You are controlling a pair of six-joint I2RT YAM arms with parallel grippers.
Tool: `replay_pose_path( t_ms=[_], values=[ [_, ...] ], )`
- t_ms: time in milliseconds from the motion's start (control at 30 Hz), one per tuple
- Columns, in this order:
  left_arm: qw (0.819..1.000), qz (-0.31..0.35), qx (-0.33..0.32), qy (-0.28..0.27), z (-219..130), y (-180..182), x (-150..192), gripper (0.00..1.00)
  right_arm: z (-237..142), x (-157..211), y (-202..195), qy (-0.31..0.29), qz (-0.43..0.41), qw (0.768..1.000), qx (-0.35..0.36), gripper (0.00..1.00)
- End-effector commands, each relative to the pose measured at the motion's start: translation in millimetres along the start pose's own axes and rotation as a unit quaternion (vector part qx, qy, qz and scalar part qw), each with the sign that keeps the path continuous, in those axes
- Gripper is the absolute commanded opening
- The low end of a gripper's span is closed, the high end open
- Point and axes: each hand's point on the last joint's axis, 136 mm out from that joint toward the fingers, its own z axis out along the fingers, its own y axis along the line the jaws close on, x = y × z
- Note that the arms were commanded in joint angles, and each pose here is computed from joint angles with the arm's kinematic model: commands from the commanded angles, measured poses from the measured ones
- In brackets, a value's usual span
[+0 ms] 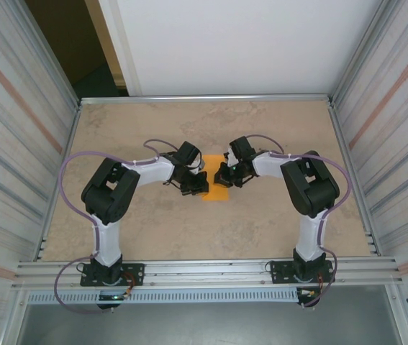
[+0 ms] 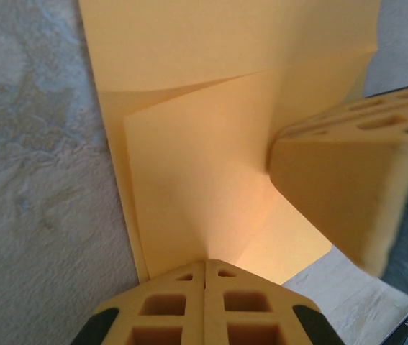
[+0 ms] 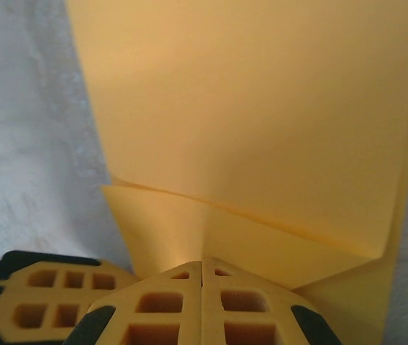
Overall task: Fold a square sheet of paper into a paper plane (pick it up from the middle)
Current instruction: Fold the triangle a second time at the center of the table.
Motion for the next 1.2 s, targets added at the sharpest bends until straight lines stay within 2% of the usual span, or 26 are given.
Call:
replay_pose_path(
  t_ms=[0, 133, 333, 800, 1167],
  values=[
    [1.0, 0.01, -0.004, -0.008, -10.9, -1.4, -4.1, 0.06, 6.5, 4.6, -22.8, 0.01, 0.03, 0.999, 0.025, 0.0],
    [0.998, 0.03, 0.047, -0.031, -19.6, -27.4, -14.2, 0.08, 10.1, 8.3, -39.4, 0.017, 0.043, 0.998, 0.042, 0.0],
    [0.996, 0.022, 0.079, -0.026, -10.0, -36.7, -17.6, 0.09, 13.2, 10.6, -49.5, 0.023, 0.056, 0.997, 0.055, 0.0],
    [0.999, 0.015, 0.049, 0.009, 11.6, -24.3, -8.3, 0.06, 16.7, 13.6, -57.9, 0.03, 0.078, 0.995, 0.062, 0.0],
    [0.999, 0.026, 0.02, 0.028, 17.0, -8.8, 2.1, 0.07, 20.5, 17.6, -71.9, 0.036, 0.101, 0.991, 0.084, 0.0]
  ],
)
